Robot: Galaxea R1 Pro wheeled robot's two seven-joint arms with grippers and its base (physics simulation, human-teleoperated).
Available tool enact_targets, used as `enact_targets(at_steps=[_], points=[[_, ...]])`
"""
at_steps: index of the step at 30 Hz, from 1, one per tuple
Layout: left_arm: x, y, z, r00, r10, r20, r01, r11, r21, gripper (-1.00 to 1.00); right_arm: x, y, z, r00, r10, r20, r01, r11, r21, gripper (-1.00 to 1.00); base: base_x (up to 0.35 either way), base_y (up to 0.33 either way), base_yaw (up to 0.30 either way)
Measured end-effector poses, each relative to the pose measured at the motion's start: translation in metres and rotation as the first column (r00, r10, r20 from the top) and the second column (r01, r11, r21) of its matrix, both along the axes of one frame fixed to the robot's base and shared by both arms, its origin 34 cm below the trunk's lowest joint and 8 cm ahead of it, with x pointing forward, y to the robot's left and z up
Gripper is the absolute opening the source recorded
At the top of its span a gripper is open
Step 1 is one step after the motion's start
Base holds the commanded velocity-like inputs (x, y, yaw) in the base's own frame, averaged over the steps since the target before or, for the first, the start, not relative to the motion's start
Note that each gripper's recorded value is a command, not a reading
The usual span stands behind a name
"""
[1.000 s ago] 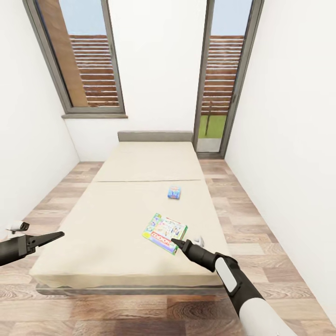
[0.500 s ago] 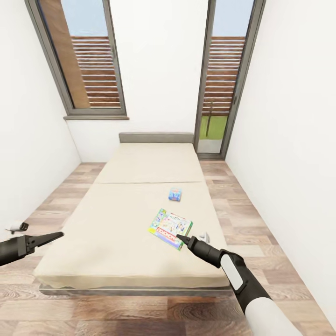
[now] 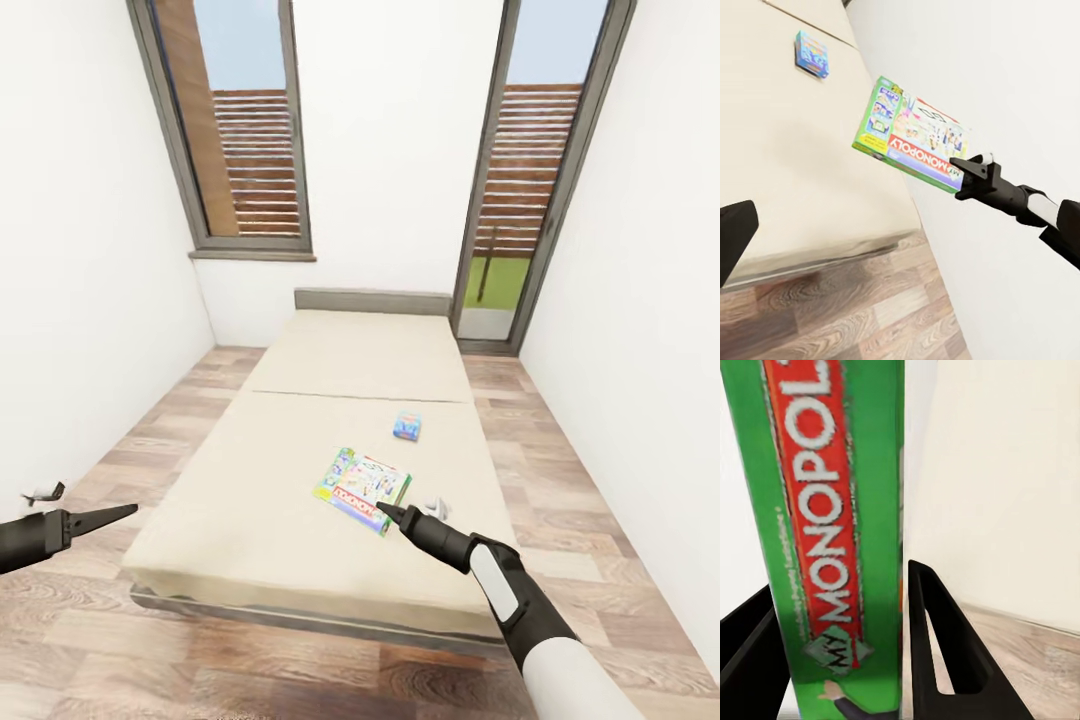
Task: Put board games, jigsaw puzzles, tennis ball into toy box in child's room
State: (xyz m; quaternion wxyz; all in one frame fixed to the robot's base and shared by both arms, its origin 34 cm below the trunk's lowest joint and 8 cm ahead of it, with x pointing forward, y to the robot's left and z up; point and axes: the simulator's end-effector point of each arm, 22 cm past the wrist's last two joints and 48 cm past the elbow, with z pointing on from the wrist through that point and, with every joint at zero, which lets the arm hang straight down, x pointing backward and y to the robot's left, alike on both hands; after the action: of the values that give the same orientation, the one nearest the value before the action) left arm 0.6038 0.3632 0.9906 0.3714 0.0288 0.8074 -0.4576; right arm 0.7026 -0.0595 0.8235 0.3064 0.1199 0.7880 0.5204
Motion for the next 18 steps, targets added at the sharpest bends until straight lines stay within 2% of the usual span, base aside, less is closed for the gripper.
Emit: enact_targets(at_steps=[10,18], points=[[-0.002,0.0,0.017,1.0,0.001,0.006,-0.001,1.0,0.0,1.0,-0.007,0.011,0.015,0.999,0.042,0.012,-0.042,0.999,-0.028,-1.0,0.0,0.0,0.255],[-0.004,0.0,0.031,1.0,0.0,0.013,0.0,1.0,-0.001,1.0,-0.005,0.011,0.031,0.999,0.033,0.043,-0.031,0.999,-0.037,-1.0,0.0,0.0,0.255]])
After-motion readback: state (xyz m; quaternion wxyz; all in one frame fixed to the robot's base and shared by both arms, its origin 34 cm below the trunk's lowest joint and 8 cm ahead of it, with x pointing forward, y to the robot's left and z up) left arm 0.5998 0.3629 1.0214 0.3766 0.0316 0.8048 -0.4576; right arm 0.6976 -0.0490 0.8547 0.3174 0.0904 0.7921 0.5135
